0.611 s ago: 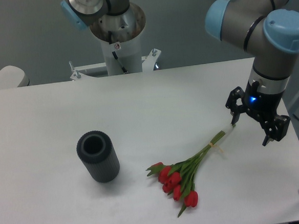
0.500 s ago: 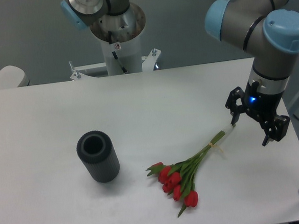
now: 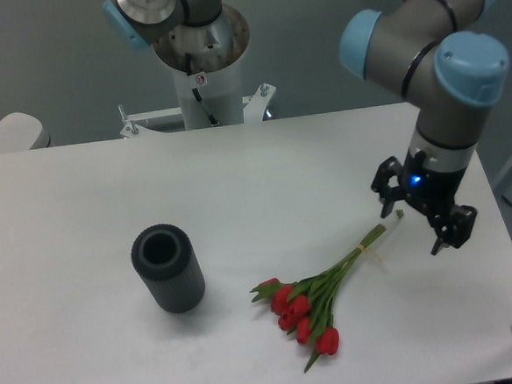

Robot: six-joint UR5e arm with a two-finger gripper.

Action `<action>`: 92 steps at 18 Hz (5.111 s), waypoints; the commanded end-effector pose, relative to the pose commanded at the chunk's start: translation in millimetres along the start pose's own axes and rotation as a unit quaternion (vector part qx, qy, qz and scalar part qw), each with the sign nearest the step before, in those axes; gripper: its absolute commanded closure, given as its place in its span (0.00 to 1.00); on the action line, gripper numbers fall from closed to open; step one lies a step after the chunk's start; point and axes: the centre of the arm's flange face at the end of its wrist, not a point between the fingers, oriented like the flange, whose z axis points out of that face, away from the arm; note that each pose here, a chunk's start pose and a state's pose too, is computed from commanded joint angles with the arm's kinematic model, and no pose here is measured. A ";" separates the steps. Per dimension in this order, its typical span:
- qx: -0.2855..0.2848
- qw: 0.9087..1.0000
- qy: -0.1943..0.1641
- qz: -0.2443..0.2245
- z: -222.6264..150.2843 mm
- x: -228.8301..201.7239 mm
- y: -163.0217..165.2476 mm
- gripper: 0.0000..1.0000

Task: Pick up the flowers from the table
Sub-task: 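Move the open gripper over the red tulip bouquet's stems, then lower the gripper onto the tulip stems and close it, then lift the grasped tulip bouquet up off the table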

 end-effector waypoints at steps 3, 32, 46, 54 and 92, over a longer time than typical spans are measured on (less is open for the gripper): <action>-0.027 0.999 0.008 -0.028 22.6 12.9 -9.5 0.00; -0.060 0.997 0.008 -0.037 159.6 70.9 -39.4 0.00; -0.061 0.997 0.010 -0.046 178.2 65.6 -36.9 0.00; -0.061 0.997 0.013 -0.044 184.6 66.6 -39.0 0.00; 0.242 0.968 -0.038 -0.053 -6.2 31.5 -101.8 0.75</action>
